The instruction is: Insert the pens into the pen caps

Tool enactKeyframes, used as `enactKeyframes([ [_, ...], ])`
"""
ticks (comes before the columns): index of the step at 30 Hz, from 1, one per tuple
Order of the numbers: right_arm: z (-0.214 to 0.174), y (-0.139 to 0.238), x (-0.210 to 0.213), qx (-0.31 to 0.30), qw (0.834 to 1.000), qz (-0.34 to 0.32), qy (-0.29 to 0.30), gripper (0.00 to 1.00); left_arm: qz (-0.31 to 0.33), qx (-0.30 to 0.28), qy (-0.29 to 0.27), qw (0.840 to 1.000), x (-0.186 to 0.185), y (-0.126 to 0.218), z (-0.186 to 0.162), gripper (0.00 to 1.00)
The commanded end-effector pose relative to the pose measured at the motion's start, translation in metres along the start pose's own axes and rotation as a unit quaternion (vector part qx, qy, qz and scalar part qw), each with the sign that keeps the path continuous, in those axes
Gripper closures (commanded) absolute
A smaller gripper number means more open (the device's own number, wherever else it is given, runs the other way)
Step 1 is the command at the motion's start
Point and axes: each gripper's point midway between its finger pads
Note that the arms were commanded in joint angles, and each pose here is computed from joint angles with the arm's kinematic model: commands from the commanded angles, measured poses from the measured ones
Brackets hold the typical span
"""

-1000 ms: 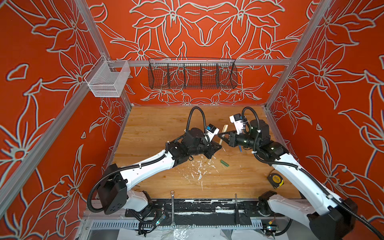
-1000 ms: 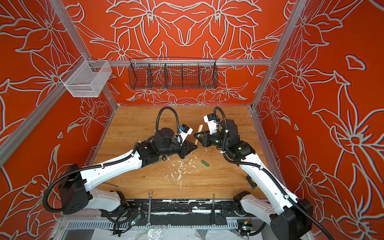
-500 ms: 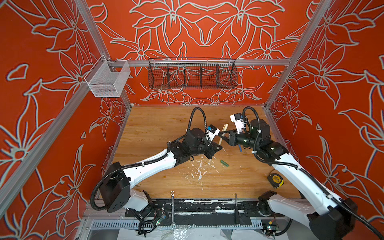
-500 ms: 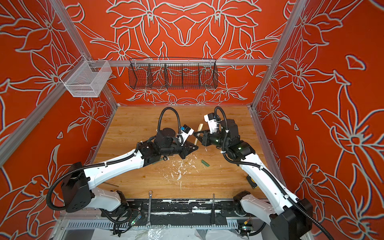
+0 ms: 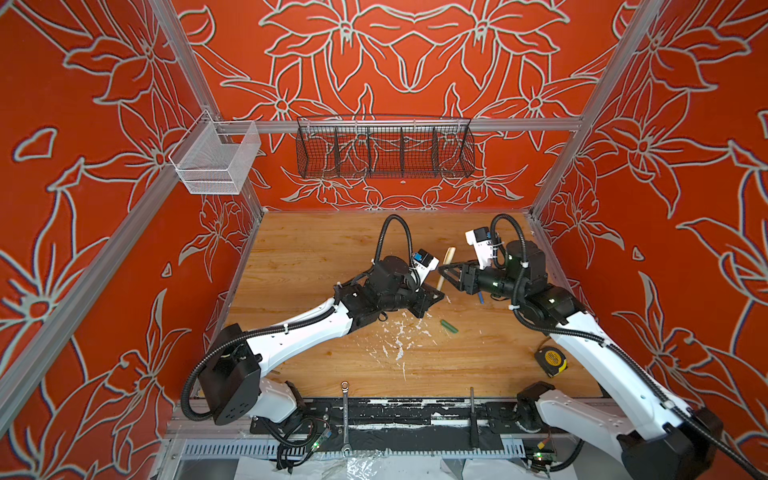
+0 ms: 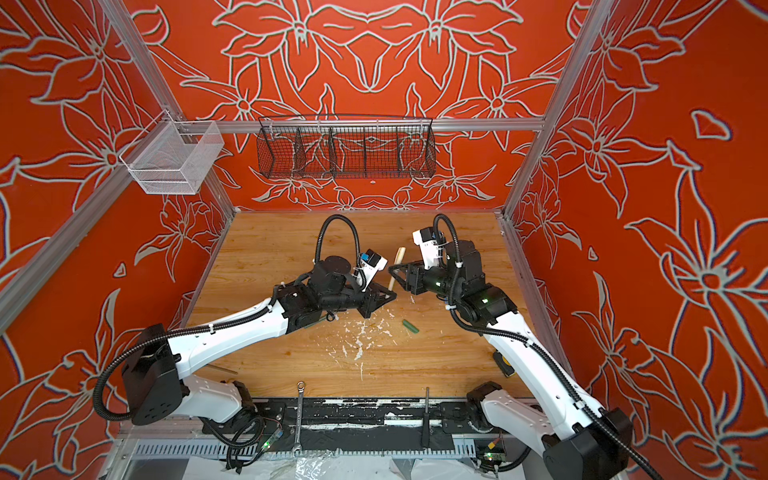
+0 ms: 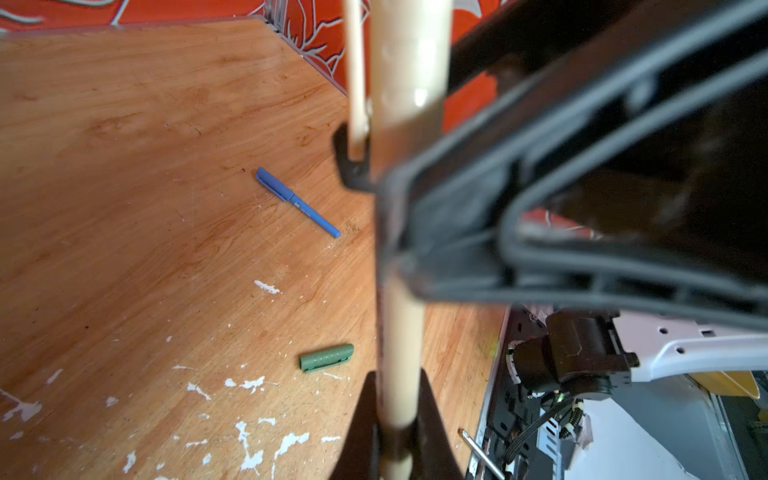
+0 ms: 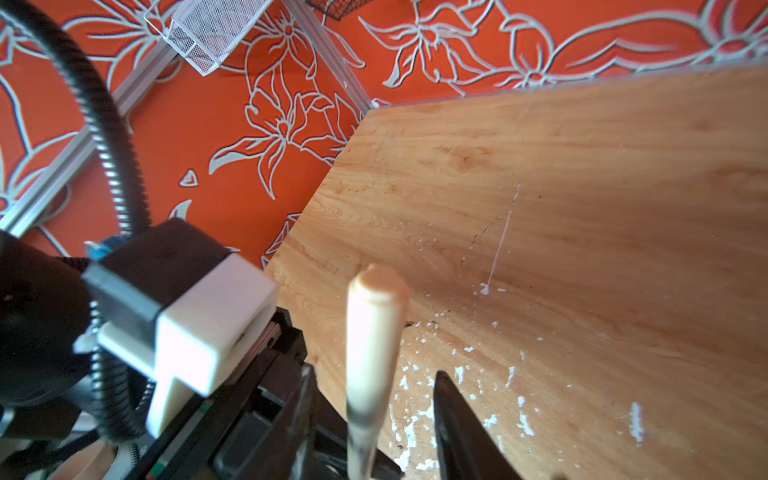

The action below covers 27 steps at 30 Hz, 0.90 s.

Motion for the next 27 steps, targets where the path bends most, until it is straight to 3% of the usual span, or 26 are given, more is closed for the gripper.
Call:
enactKeyframes([
  [1,0.021,0.023,-0.002,-0.037,0.999,-0.026,0.005,0.50,0.001,0.014,0.019,1.000,0.009,-0.004,-0.013,1.00],
  [7,0.033,0.026,-0.005,-0.056,0.998,-0.010,-0.007,0.48,-0.003,0.028,0.027,0.999,0.012,-0.004,-0.027,1.00],
  [20,0.035,-0.002,-0.014,-0.034,0.999,0.016,-0.025,0.47,-0.019,0.016,0.020,1.000,0.005,0.004,-0.028,1.00],
  [27,0.032,-0.014,-0.011,-0.027,0.998,0.047,-0.039,0.51,-0.025,0.018,0.020,0.999,0.004,0.001,-0.028,1.00],
])
Point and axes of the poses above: each gripper's point midway between its finger pads, its own y axis back along the fingers, its own x axis along the line the jaws close on, z = x × y, and after that the axes turned 4 degrees about y, right-handed
